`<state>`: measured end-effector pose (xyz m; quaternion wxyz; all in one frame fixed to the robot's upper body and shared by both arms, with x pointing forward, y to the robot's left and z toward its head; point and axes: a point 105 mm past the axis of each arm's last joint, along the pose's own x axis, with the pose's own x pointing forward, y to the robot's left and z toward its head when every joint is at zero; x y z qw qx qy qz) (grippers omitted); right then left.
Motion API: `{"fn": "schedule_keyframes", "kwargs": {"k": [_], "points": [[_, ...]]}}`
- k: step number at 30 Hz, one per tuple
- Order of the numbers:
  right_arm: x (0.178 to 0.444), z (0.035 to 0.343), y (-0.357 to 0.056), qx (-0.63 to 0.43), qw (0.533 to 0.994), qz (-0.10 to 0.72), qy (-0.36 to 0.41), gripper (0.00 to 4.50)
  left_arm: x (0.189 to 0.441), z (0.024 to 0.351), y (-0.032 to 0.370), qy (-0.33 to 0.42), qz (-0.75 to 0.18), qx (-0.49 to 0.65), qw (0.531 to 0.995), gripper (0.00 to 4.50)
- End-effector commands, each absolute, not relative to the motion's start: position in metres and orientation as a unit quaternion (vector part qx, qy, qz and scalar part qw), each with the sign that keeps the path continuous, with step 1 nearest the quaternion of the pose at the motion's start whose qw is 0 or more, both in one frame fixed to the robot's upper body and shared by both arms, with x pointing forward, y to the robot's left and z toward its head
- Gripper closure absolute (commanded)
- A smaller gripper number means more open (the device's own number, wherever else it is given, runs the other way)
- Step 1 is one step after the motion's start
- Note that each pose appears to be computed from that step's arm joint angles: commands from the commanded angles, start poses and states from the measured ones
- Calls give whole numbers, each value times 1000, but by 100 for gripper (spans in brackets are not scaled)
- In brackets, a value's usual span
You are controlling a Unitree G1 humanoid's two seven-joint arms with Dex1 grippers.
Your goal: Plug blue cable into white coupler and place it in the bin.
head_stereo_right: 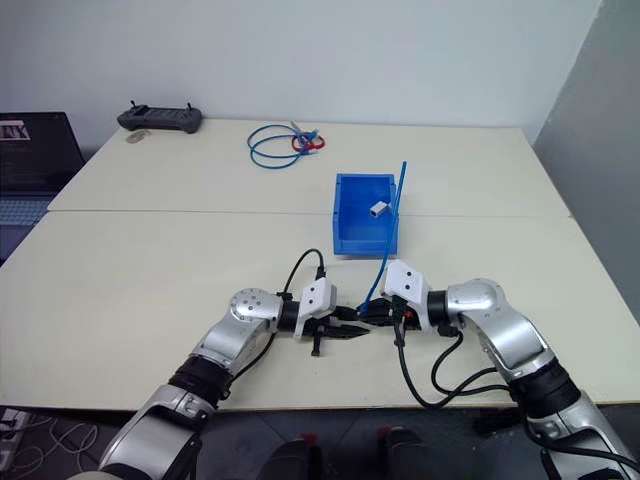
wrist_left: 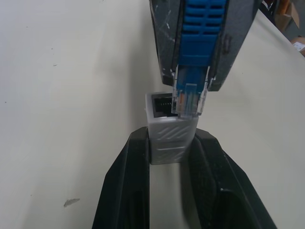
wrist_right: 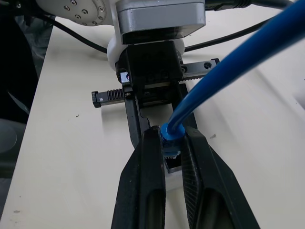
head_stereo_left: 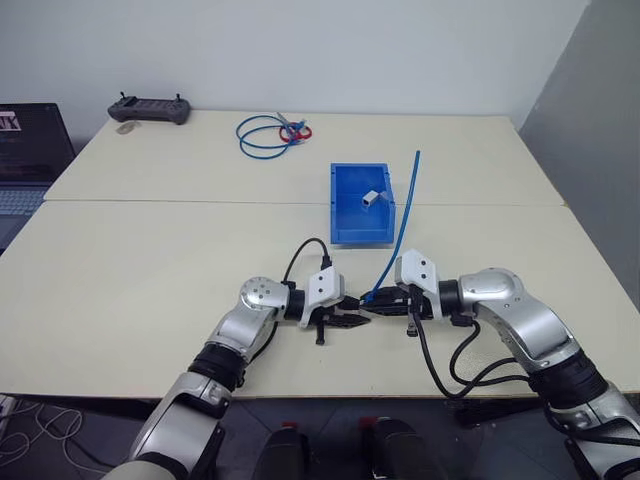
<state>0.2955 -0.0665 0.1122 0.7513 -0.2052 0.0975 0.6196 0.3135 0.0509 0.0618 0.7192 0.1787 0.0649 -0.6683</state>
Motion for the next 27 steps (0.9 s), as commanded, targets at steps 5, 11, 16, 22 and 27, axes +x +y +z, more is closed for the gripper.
{"fn": "schedule_keyframes", "kwargs": {"k": [5, 11, 16, 22, 27], "points": [[310, 107, -82, -205, 756, 607, 139, 431, 308, 61, 56, 67, -670, 187, 715, 370], [303, 112, -85, -193, 744, 622, 151, 431, 310, 61, 57, 68, -668, 189, 717, 370], [301, 122, -76, -160, 753, 624, 136, 431, 310, 61, 57, 69, -667, 191, 717, 370], [291, 136, -70, -125, 747, 641, 128, 431, 309, 60, 58, 70, -671, 193, 713, 370], [292, 127, -70, -148, 749, 632, 133, 431, 310, 61, 56, 69, -672, 193, 712, 370]]}}
